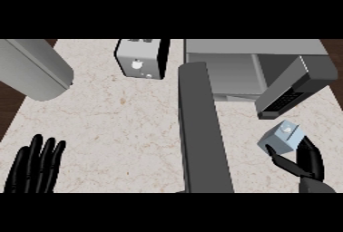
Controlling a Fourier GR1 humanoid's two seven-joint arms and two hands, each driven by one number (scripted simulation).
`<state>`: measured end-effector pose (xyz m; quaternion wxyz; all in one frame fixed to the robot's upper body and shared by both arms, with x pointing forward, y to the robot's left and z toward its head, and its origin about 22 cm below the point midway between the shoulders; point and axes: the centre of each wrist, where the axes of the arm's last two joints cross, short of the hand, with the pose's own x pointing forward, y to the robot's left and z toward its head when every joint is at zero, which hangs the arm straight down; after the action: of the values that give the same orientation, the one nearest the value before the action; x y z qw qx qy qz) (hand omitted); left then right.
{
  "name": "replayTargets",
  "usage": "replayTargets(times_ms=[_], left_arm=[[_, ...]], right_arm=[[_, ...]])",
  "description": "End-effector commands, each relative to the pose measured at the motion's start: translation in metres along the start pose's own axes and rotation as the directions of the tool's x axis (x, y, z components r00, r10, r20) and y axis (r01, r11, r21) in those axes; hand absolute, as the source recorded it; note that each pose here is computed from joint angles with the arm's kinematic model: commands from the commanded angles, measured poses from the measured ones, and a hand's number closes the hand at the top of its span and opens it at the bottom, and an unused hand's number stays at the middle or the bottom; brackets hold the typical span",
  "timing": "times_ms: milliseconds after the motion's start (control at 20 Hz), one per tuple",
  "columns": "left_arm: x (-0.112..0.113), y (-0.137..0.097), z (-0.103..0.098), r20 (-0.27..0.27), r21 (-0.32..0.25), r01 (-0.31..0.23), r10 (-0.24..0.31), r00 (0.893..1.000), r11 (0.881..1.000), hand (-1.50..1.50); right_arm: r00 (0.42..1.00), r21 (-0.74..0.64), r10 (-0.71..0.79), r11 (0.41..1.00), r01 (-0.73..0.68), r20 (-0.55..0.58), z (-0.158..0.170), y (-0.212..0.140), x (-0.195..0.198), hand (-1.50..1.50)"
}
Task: Pick up the milk, place it into the microwave and close the microwave
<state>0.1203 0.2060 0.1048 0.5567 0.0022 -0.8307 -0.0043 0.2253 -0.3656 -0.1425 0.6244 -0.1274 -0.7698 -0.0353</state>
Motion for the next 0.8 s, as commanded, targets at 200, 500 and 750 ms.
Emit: replayTargets(times_ms=[200,500,750], left_arm=[[0.01,-0.001,0.002,-0.012,0.026,0.005,-0.004,1.0,1.0,-1.5],[-0.002,0.007,0.006,-0.009,0.011,-0.001,0.001,1.0,1.0,-1.5],[0.0,0.018,0.012,-0.016,0.036,0.001,0.0,1.0,0.999,-1.5]], right_arm=[[0.975,0.172,-0.2,0.968,0.181,0.097,-0.009,0.028,0.003,1.5],[0.956,0.304,-0.274,0.924,0.232,0.104,0.028,0.043,-0.008,1.5],[0.957,0.325,-0.266,0.92,0.217,0.113,0.032,0.08,0.004,1.5]])
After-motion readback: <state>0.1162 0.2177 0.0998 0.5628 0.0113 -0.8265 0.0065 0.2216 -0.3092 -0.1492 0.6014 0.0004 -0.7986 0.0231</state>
